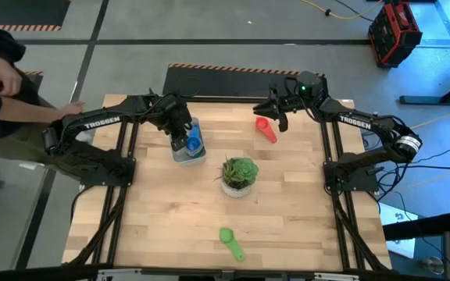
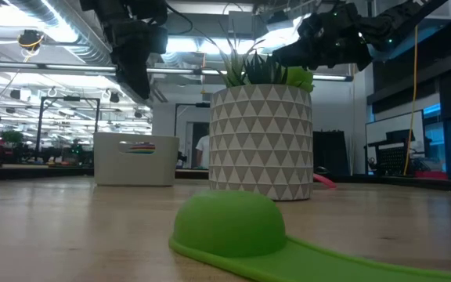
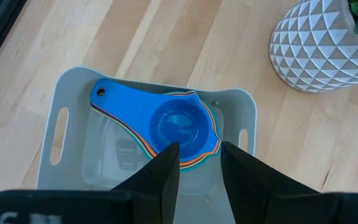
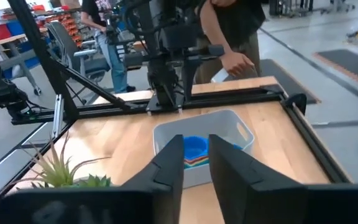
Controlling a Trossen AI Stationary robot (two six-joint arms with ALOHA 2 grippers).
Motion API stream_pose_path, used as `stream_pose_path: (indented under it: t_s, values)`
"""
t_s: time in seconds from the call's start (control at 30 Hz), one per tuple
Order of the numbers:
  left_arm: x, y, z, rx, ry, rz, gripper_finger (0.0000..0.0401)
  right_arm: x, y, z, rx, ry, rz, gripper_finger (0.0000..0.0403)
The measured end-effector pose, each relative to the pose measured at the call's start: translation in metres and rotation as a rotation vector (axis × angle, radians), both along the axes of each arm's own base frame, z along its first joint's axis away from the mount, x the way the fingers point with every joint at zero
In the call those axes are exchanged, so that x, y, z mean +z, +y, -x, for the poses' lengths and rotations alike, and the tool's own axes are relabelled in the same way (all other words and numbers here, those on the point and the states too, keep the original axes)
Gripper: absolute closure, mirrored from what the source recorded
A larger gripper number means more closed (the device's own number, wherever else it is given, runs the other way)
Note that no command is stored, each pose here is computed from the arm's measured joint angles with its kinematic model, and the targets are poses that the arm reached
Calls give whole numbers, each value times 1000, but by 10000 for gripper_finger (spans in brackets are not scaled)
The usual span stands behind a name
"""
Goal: Nest measuring cups in basket
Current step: Stack the red measuring cup on top of the blue measuring cup in the gray bin
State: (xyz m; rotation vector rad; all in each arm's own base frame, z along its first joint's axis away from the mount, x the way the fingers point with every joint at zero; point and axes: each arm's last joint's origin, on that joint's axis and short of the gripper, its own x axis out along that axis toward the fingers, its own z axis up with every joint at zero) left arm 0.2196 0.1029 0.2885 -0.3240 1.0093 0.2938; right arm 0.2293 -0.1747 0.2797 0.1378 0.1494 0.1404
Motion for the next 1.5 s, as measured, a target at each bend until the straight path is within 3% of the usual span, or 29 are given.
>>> stream_pose_path:
  t_s: [0.23,0.33,0.57,0.9,1.13,1.5]
  values:
    - [0,0,0,0,0,0,291,0,-3,2,-9,-7,65,206]
    - [0,0,0,0,0,0,291,-1,-4,3,-17,3,60,181]
    - [0,0,0,0,0,0,291,-4,-9,16,-57,65,9,181]
    - [0,0,0,0,0,0,291,4,-29,66,-283,134,-50,181]
    - [0,0,0,0,0,0,291,6,-23,82,-349,188,-175,181]
    - [1,1,-2,-2,-27,-14,291,3,3,108,-616,552,-226,182]
